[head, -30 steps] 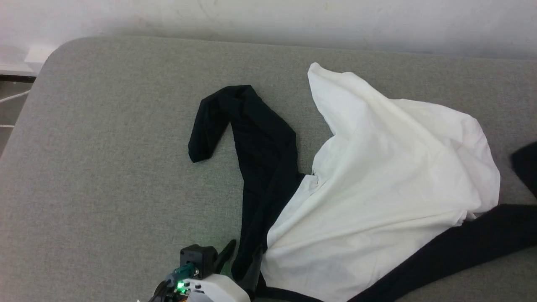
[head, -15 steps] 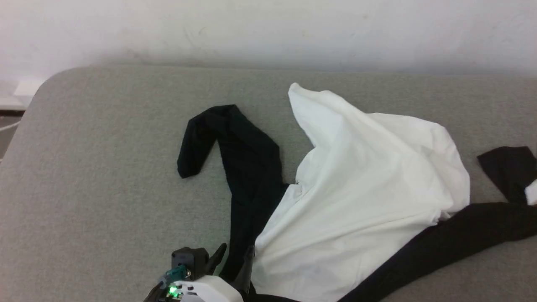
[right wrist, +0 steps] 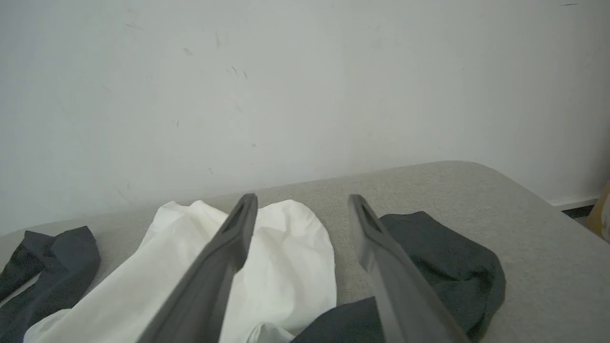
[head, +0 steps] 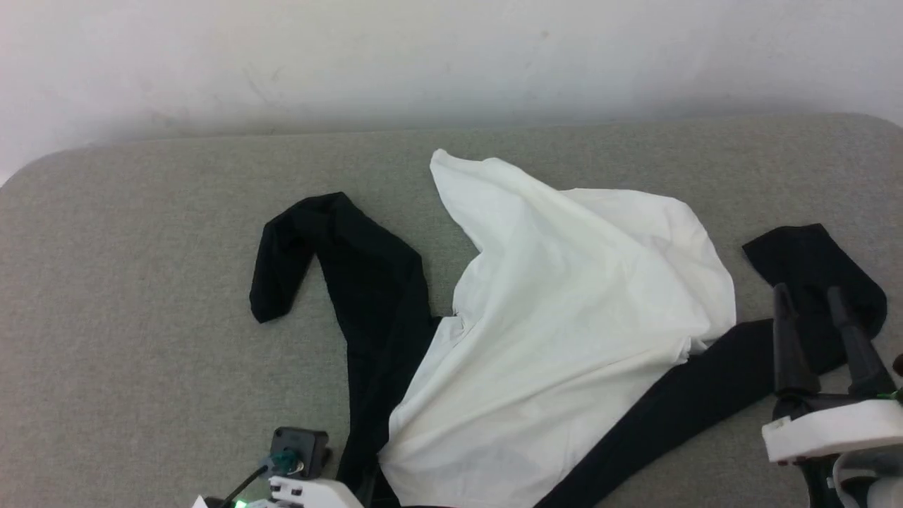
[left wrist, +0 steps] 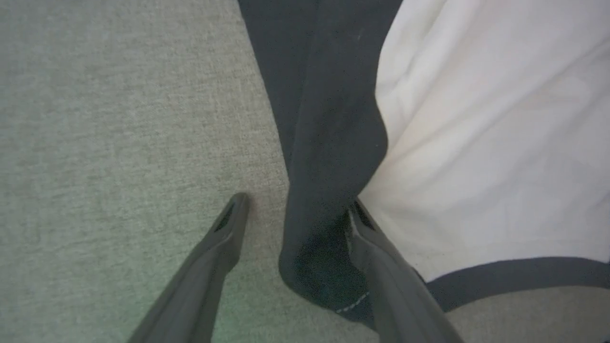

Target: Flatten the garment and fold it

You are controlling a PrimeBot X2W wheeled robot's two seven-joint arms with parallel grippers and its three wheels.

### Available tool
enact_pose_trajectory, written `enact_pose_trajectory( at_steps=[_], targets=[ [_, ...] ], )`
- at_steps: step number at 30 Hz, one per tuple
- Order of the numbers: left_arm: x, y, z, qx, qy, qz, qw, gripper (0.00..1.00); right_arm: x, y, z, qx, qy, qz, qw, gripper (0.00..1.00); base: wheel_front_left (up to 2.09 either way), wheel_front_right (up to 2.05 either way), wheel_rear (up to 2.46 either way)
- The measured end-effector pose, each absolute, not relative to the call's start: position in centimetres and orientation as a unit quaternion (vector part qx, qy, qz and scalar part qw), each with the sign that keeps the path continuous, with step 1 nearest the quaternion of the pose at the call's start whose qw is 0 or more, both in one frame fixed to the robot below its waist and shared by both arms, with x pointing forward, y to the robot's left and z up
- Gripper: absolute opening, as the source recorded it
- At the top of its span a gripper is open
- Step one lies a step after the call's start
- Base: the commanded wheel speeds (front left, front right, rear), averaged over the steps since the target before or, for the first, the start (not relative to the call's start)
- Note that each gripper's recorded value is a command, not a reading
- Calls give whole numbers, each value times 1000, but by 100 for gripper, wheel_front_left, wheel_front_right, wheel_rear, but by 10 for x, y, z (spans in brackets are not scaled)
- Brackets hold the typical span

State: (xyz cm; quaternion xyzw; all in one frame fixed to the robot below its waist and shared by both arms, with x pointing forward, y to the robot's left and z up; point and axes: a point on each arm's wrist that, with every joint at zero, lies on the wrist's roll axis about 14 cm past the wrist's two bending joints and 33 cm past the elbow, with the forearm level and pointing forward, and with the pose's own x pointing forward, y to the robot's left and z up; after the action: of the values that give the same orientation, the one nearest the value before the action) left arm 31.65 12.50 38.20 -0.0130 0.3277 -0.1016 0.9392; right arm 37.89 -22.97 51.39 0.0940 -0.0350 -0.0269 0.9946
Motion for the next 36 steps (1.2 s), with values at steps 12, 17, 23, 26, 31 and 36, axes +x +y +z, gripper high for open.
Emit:
enact_pose_trajectory(
  at_steps=[12, 17, 23, 26, 31, 36],
  targets=[
    [300, 114, 375, -54, 370, -112, 921, 100, 369, -220, 496, 96, 17, -17, 995, 100, 0, 0, 0],
    [303, 107, 373, -84, 366, -126, 918, 0, 363, -199, 464, 84, 106, 25, 990, 100, 0, 0, 0],
    [304, 99, 382, -107, 329, -126, 930, 0, 312, -137, 405, 92, 312, 144, 935, 100, 0, 0, 0],
    [302, 96, 386, -114, 317, -124, 933, 0, 283, -113, 388, 103, 395, 188, 893, 100, 0, 0, 0],
    [296, 94, 389, -124, 310, -120, 935, 0, 269, -90, 379, 109, 446, 217, 861, 100, 0, 0, 0],
    [293, 94, 390, -133, 302, -115, 937, 0, 278, -82, 372, 120, 456, 208, 857, 100, 0, 0, 0]
  ],
)
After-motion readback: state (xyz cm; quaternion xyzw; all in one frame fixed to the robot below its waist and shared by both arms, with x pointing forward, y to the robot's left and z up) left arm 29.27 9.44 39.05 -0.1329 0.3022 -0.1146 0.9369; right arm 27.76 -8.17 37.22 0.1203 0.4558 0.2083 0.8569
